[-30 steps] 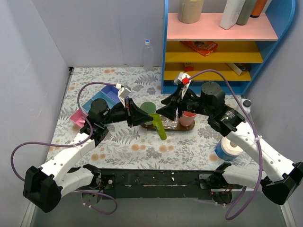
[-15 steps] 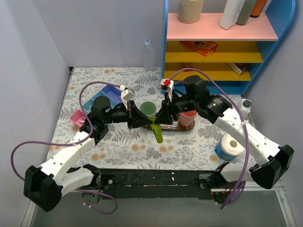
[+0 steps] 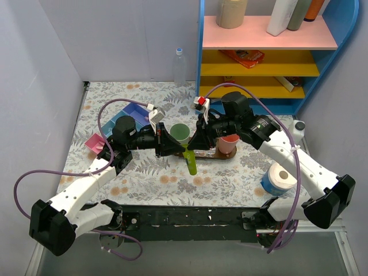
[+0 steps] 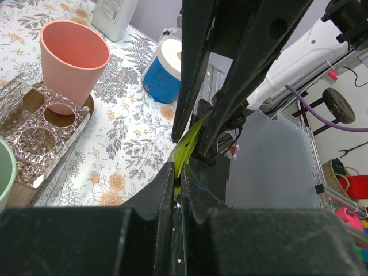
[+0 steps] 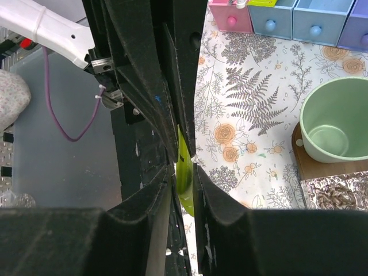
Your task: Prepare toiletry sets of a toothbrush and toothpaste on the tray
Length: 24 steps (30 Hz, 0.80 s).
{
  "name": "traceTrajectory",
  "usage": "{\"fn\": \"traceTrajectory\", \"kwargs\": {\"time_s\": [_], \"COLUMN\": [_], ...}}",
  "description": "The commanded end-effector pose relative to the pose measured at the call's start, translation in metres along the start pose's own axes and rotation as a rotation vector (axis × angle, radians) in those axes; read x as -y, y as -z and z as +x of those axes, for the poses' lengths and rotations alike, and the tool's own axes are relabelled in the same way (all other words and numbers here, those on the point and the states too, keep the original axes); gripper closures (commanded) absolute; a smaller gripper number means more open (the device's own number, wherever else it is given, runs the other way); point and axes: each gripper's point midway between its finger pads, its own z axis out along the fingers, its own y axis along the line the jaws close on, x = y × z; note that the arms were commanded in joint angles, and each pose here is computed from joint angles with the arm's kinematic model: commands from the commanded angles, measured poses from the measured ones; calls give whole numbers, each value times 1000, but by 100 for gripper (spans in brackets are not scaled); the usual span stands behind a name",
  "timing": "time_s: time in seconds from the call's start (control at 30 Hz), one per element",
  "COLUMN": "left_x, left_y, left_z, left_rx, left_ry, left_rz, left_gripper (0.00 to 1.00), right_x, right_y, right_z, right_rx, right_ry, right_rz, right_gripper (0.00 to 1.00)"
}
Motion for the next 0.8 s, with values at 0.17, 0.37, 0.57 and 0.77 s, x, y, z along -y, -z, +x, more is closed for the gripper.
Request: {"fn": "traceTrajectory", "kwargs": {"time_s": [0.17, 0.37, 0.57, 0.77], "left_x": [14, 4, -10, -81], "left_y": [0, -1, 10, 66], "left_z": [-18, -24, -66, -113], "left_rx": [20, 41, 134, 341], "left_ry": [-63, -56, -155, -97], "left_rz": [41, -24, -179, -532], "left_gripper": [100, 65, 2, 2], "right_x": [-1, 12, 52, 73], "right_y": [-2, 7, 51, 87], "right_z": [-8, -23, -51, -68], "right_rx": [25, 100, 245, 427], "right_ry": [66, 108, 157, 234], "right_rz": [-27, 97, 418, 632], "right_gripper": [95, 99, 99, 99]}}
